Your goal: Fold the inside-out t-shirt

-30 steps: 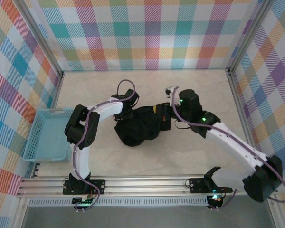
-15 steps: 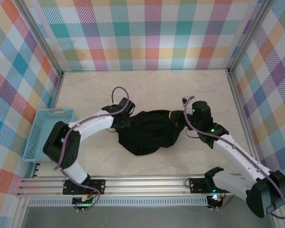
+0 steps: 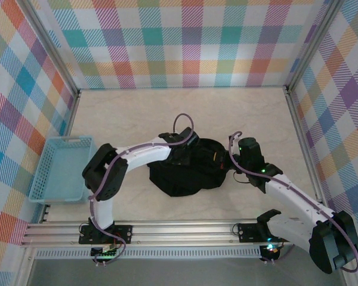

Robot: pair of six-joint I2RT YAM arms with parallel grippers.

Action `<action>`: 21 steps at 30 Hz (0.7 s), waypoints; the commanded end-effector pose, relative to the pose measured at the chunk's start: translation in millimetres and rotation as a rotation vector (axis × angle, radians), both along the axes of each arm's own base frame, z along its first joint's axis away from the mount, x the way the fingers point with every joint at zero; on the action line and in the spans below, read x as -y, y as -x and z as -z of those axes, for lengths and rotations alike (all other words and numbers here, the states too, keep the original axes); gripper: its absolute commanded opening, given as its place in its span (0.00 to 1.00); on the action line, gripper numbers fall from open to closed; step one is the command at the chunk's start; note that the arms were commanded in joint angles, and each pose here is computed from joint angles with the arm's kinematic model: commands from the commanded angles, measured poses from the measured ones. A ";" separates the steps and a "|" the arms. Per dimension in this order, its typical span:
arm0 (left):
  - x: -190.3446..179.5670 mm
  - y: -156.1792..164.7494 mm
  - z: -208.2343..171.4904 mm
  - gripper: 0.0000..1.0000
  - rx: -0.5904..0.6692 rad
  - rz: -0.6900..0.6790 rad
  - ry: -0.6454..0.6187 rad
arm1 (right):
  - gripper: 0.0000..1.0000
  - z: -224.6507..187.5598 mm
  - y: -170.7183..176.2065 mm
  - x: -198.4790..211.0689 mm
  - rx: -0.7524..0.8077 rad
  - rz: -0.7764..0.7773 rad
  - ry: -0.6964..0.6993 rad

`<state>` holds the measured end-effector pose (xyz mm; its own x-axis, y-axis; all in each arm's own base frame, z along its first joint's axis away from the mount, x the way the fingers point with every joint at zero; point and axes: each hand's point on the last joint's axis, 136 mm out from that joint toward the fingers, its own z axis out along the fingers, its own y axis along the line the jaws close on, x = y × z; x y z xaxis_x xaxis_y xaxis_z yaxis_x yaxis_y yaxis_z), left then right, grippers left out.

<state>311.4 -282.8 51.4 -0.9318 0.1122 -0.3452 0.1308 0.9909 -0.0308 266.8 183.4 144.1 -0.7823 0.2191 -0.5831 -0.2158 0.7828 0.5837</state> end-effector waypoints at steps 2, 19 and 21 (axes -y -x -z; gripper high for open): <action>-4.0 4.6 -3.9 0.35 -0.026 -0.005 -0.038 | 0.00 -12.0 -9.9 3.3 0.021 0.048 0.001; -19.1 -54.1 -285.9 0.00 0.530 0.007 0.254 | 0.00 -67.1 -25.4 85.5 0.067 0.390 0.091; -29.5 -44.2 -290.2 0.00 0.551 0.000 0.332 | 0.00 -75.0 -18.1 86.5 0.124 0.373 0.069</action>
